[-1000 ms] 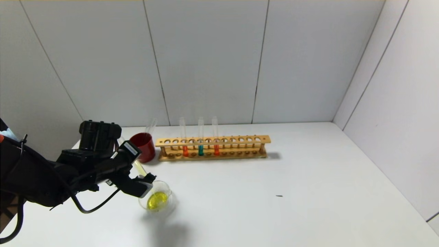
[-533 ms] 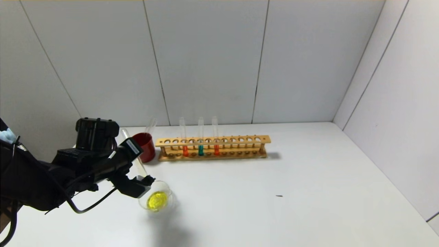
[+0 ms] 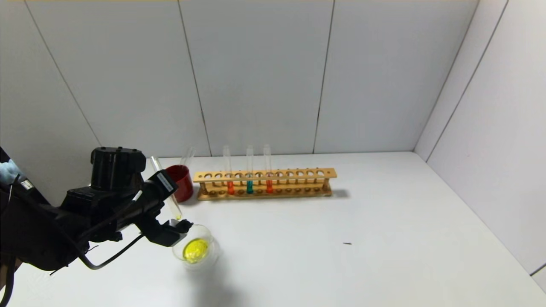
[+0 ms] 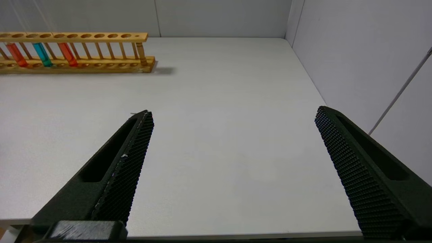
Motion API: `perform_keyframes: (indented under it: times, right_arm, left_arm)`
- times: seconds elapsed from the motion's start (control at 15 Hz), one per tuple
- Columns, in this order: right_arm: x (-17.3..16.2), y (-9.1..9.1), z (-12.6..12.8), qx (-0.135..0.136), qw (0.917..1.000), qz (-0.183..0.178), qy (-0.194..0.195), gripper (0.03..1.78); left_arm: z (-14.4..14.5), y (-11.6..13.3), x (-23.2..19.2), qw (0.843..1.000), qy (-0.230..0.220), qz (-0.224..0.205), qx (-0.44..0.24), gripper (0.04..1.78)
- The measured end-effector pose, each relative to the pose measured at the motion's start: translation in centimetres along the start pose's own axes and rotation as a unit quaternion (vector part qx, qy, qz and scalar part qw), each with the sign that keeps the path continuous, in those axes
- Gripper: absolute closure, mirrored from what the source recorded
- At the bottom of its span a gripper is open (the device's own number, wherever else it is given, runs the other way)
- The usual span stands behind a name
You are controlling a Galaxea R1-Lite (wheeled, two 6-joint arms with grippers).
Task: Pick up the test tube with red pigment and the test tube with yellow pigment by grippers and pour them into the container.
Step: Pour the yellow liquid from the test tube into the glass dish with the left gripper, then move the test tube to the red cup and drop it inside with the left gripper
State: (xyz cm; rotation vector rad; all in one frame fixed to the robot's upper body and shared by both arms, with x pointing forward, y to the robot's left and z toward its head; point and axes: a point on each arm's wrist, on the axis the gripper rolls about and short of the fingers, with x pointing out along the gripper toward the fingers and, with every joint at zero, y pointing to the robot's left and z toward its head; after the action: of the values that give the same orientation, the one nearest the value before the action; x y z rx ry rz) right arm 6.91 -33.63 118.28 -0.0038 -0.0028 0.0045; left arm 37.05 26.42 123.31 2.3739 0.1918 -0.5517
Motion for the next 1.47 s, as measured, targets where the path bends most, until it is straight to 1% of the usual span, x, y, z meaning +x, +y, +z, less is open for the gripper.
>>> perform_keyframes:
  times: [0.13, 0.2, 0.27, 0.33, 0.4, 0.47, 0.53, 0.6, 0.73, 0.8, 0.87, 0.93, 1.07, 1.13, 1.2, 1.27, 1.33, 1.47]
  right_arm:
    - [0.0, 0.0, 0.0, 0.0, 1.0, 0.0, 0.0, 0.06]
    - [0.0, 0.0, 0.0, 0.0, 1.0, 0.0, 0.0, 0.06]
    - [0.0, 0.0, 0.0, 0.0, 1.0, 0.0, 0.0, 0.06]
    - [0.0, 0.0, 0.0, 0.0, 1.0, 0.0, 0.0, 0.06]
    - [0.0, 0.0, 0.0, 0.0, 1.0, 0.0, 0.0, 0.06]
    - [0.0, 0.0, 0.0, 0.0, 1.0, 0.0, 0.0, 0.06]
    - [0.0, 0.0, 0.0, 0.0, 1.0, 0.0, 0.0, 0.06]
    - [0.0, 0.0, 0.0, 0.0, 1.0, 0.0, 0.0, 0.06]
    - [0.0, 0.0, 0.0, 0.0, 1.0, 0.0, 0.0, 0.06]
    - [0.0, 0.0, 0.0, 0.0, 1.0, 0.0, 0.0, 0.06]
    - [0.0, 0.0, 0.0, 0.0, 1.0, 0.0, 0.0, 0.06]
    - [0.0, 0.0, 0.0, 0.0, 1.0, 0.0, 0.0, 0.06]
    - [0.0, 0.0, 0.0, 0.0, 1.0, 0.0, 0.0, 0.06]
    - [0.0, 0.0, 0.0, 0.0, 1.0, 0.0, 0.0, 0.06]
    - [0.0, 0.0, 0.0, 0.0, 1.0, 0.0, 0.0, 0.06]
    - [0.0, 0.0, 0.0, 0.0, 1.0, 0.0, 0.0, 0.06]
    - [0.0, 0.0, 0.0, 0.0, 1.0, 0.0, 0.0, 0.06]
    - [0.0, 0.0, 0.0, 0.0, 1.0, 0.0, 0.0, 0.06]
  left_arm:
    - [-0.1, 0.1, -0.3, 1.0, 0.002, 0.005, -0.029, 1.52]
    - [-0.2, 0.2, -0.5, 0.998, 0.003, 0.008, -0.062, 1.52]
    - [-0.2, 0.1, -0.8, 0.994, 0.003, 0.009, -0.106, 1.52]
    - [-0.2, 0.0, -1.4, 0.986, 0.003, 0.011, -0.165, 1.52]
    - [-0.3, -0.1, -2.0, 0.974, 0.004, 0.014, -0.227, 1.52]
    - [-0.6, -0.1, -2.7, 0.954, 0.007, 0.022, -0.298, 1.52]
    - [-0.9, 0.1, -3.3, 0.929, 0.011, 0.031, -0.368, 1.52]
    - [-1.5, 0.5, -3.8, 0.897, 0.016, 0.044, -0.439, 1.52]
    - [-3.1, 1.6, -4.5, 0.809, 0.022, 0.074, -0.582, 1.52]
    - [-4.0, 2.1, -4.8, 0.759, 0.019, 0.084, -0.645, 1.52]
    - [-4.6, 2.3, -4.9, 0.708, 0.009, 0.082, -0.702, 1.52]
    - [-5.1, 2.5, -4.9, 0.649, -0.012, 0.072, -0.757, 1.52]
    - [-6.3, 2.0, -4.6, 0.534, -0.058, 0.046, -0.842, 1.52]
    - [-7.3, 1.4, -4.1, 0.49, -0.072, 0.043, -0.868, 1.52]
    - [-8.5, 0.8, -3.4, 0.462, -0.084, 0.044, -0.882, 1.52]
    - [-9.7, 0.3, -2.5, 0.448, -0.095, 0.051, -0.888, 1.52]
    - [-10.7, -0.3, -1.5, 0.441, -0.106, 0.059, -0.889, 1.52]
    - [-12.0, -1.4, 0.5, 0.434, -0.112, 0.068, -0.891, 1.52]
